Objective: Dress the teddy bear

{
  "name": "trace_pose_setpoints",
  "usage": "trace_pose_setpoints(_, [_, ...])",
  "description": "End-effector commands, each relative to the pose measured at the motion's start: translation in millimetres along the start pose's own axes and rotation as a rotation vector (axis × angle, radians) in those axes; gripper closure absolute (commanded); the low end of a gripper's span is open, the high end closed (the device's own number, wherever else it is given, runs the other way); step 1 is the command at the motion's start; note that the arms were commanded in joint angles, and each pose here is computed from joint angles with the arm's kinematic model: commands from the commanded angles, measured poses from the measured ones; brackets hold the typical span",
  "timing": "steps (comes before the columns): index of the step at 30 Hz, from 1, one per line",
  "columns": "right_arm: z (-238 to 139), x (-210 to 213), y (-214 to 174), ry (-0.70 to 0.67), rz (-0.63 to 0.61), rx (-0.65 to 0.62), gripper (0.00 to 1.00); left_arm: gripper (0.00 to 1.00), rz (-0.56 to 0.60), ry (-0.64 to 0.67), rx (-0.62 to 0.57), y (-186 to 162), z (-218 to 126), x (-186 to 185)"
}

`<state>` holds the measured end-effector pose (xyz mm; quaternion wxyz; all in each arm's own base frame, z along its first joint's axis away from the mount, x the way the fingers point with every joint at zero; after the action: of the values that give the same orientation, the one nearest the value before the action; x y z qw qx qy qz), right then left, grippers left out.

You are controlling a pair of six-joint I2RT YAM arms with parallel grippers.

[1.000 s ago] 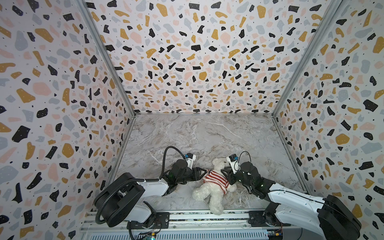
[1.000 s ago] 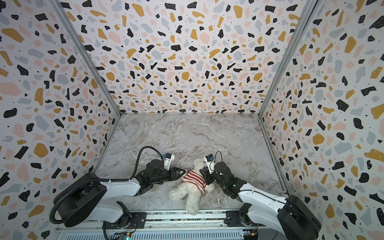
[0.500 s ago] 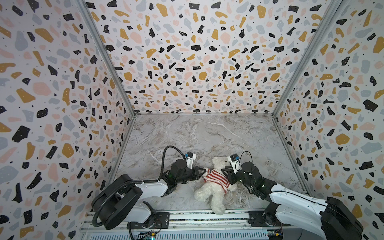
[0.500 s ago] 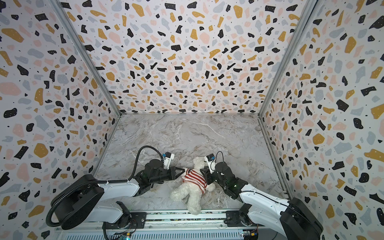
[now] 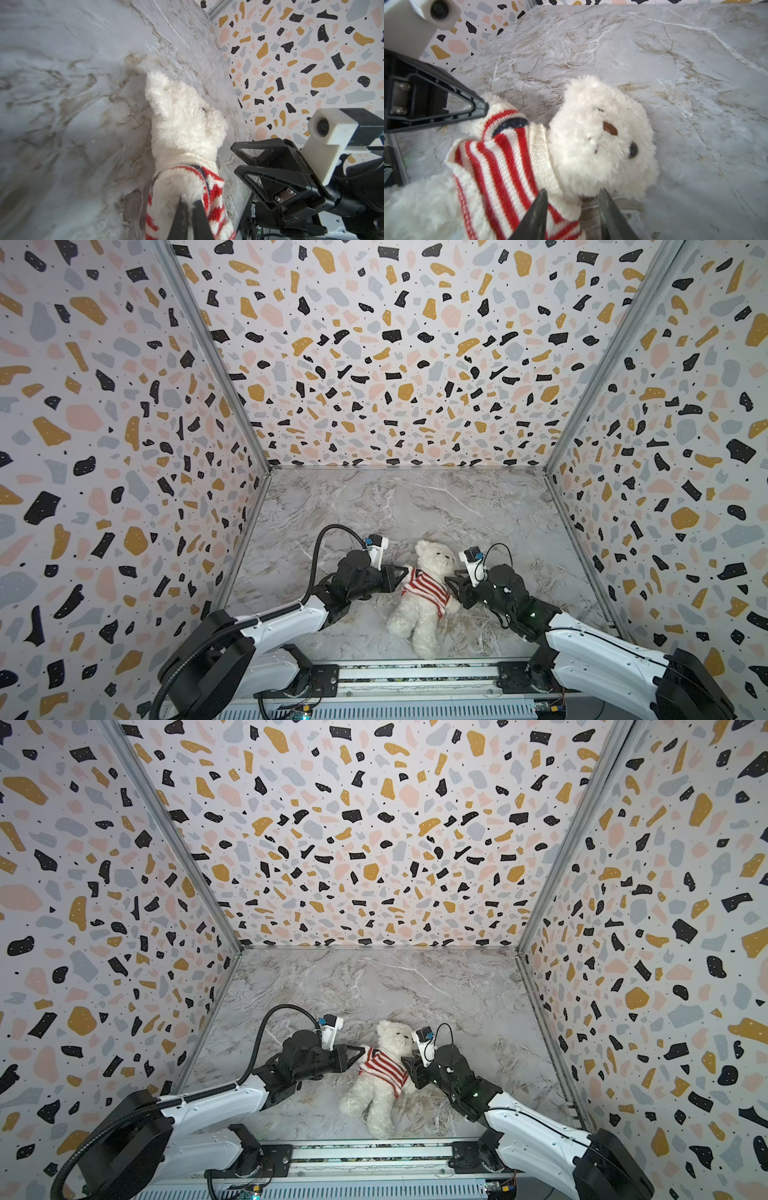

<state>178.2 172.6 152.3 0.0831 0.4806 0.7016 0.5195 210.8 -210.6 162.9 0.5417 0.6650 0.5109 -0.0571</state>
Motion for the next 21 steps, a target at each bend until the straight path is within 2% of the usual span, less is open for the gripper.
trace_pose_setpoints(1, [-4.5, 3.0, 9.2, 0.007, -0.017, -0.03, 0.58, 1.0, 0.087, 0.105, -0.023, 19.8, -13.2, 3.6])
trace_pose_setpoints(6, [-7.1, 4.2, 10.8, 0.022, -0.02, -0.056, 0.57, 1.0, 0.186, 0.241, -0.033, 41.5, -34.0, 1.4])
trace_pose_setpoints(17, [-17.8, 0.7, 12.6, -0.004, -0.014, -0.106, 0.56, 1.0, 0.409, 0.747, -0.01, 84.4, -82.6, 11.7])
trace_pose_setpoints(21, [-21.8, -6.4, 11.1, -0.026, 0.014, -0.121, 0.56, 1.0, 0.419, 0.781, 0.004, 83.5, -77.9, 15.8])
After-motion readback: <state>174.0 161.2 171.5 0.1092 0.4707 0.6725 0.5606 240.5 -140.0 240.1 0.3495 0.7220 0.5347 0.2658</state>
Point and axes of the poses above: each gripper's point midway between its finger pads, its own z axis out along the fingers, its own x axis along the line the jaws close on, y = z × x, the point moved 7 cm from there along -z, back along the fingers, and after that the axes turned 9 degrees about z, right-handed, at the moved point
